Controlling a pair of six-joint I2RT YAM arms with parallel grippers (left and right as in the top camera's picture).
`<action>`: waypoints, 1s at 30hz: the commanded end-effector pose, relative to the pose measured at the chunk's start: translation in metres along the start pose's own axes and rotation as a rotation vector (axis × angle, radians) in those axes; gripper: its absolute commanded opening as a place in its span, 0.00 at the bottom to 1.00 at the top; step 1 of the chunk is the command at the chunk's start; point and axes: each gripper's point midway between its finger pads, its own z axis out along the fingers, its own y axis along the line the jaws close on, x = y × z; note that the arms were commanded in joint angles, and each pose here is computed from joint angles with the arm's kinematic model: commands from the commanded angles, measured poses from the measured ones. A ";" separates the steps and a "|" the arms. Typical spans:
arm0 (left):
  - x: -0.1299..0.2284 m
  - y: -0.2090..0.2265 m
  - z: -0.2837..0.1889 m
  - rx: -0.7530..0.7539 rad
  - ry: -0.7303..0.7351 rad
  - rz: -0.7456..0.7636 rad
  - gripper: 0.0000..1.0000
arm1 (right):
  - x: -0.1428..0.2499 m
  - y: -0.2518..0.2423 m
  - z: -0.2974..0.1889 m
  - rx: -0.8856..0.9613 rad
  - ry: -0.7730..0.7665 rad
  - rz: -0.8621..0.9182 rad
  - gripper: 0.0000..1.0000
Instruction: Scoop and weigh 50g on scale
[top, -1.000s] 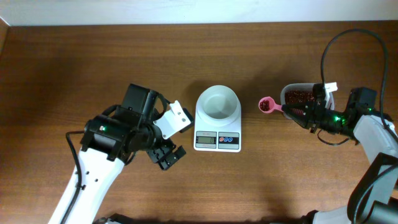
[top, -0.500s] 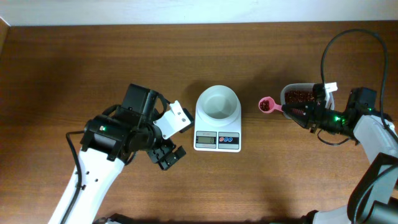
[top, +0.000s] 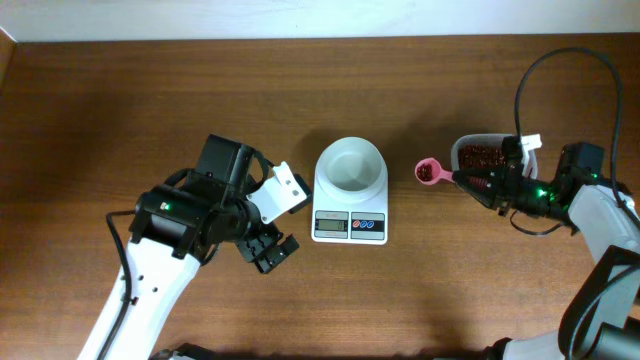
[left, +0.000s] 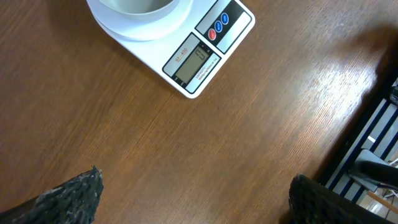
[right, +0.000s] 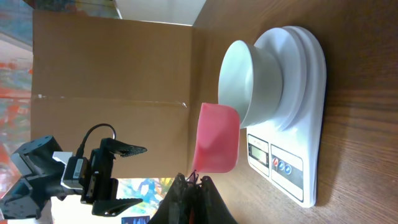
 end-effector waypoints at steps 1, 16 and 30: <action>0.000 -0.003 0.000 0.017 -0.012 0.013 0.99 | 0.004 -0.003 0.003 -0.008 0.012 -0.004 0.04; 0.000 -0.003 0.000 0.017 -0.012 0.013 0.99 | 0.002 -0.003 0.003 -0.008 0.008 -0.067 0.04; 0.000 -0.003 0.000 0.017 -0.012 0.013 0.99 | -0.001 0.008 0.072 0.043 0.120 -0.130 0.04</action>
